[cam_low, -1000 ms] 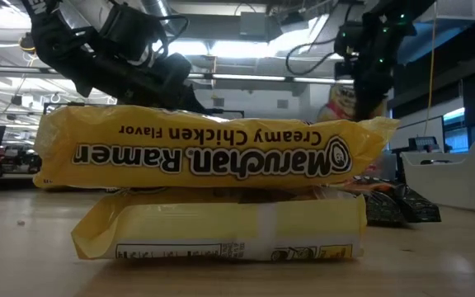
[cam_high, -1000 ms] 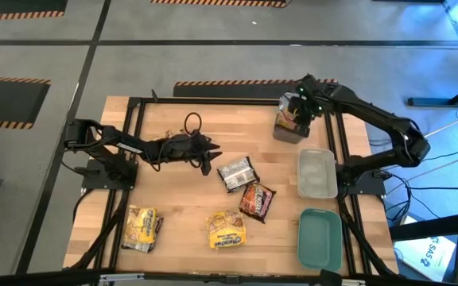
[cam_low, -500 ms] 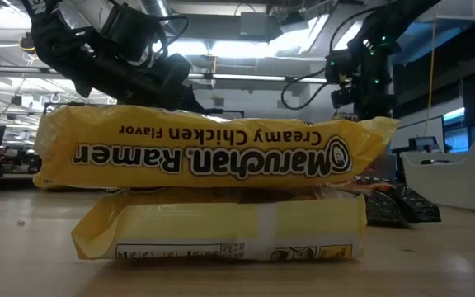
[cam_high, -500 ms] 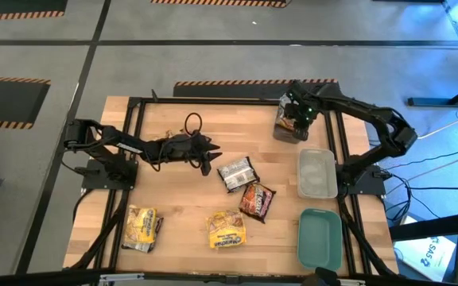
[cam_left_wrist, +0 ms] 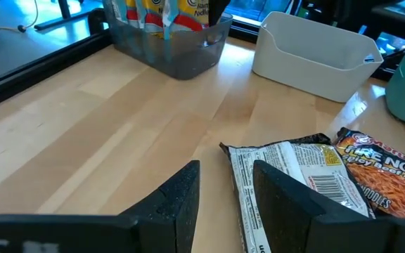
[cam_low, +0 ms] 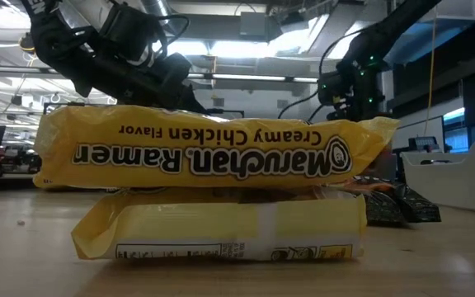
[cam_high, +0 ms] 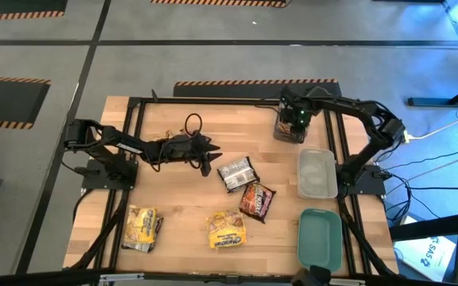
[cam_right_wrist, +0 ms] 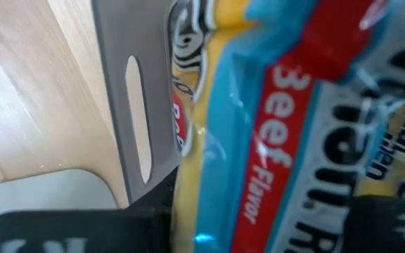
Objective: Sort Maruchan noodles
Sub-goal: Put the blue noodle pack into the black bin, then put the black noodle pack into the gray bin
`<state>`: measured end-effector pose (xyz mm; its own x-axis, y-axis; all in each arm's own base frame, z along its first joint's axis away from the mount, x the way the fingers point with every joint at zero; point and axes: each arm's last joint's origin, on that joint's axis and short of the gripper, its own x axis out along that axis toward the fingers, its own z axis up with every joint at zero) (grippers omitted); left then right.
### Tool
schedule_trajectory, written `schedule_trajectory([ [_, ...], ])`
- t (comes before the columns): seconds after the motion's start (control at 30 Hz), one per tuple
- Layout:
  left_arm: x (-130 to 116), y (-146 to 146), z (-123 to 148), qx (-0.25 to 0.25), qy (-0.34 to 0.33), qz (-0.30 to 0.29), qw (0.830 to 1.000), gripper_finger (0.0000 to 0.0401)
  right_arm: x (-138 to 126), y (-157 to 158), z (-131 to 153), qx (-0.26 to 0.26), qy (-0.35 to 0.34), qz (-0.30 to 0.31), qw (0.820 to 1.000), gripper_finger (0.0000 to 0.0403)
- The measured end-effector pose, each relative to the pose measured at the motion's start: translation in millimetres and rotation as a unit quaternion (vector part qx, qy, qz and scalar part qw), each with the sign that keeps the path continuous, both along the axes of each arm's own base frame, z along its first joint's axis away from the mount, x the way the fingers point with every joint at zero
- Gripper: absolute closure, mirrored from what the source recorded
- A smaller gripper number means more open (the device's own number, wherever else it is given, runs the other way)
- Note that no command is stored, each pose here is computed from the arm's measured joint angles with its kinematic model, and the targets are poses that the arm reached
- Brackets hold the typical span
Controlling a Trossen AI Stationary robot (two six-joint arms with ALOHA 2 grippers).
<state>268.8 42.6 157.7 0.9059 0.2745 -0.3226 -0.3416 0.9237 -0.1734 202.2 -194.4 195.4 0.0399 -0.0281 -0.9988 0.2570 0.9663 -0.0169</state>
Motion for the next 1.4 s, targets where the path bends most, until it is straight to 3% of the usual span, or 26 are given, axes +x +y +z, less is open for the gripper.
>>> schedule_trajectory([
  [0.23, 0.0, 0.0, 0.0, 0.0, 0.0, 0.0, 1.0, 0.0273, 2.4, -2.4, -5.7, 0.001, 0.003, -0.003, 1.0, 0.0258],
  [0.47, 0.0, 0.0, 0.0, 0.0, 0.0, 0.0, 1.0, 0.0273, 1.6, -5.7, -4.0, -0.044, 0.036, -0.006, 0.998, 0.0195],
  [0.8, 0.0, 0.0, 0.0, 0.0, 0.0, 0.0, 1.0, 0.0273, 9.8, -11.2, 27.2, -0.063, 0.037, -0.041, 0.997, 0.0179],
  [0.93, 0.0, 0.0, 0.0, 0.0, 0.0, 0.0, 1.0, 0.0273, 17.0, 1.3, 57.3, -0.053, 0.053, -0.066, 0.995, 0.0179],
  [1.2, 0.0, -0.5, 0.2, 0.01, 0.001, 0.019, 1.0, 0.0273, 44.4, 55.9, 105.2, -0.071, -0.136, -0.001, 0.988, 0.0178],
  [1.4, 0.8, -7.9, 0.9, 0.034, 0.003, 0.033, 0.999, 0.0259, 61.0, 100.6, 85.5, -0.068, -0.282, 0.09, 0.953, 0.0178],
])
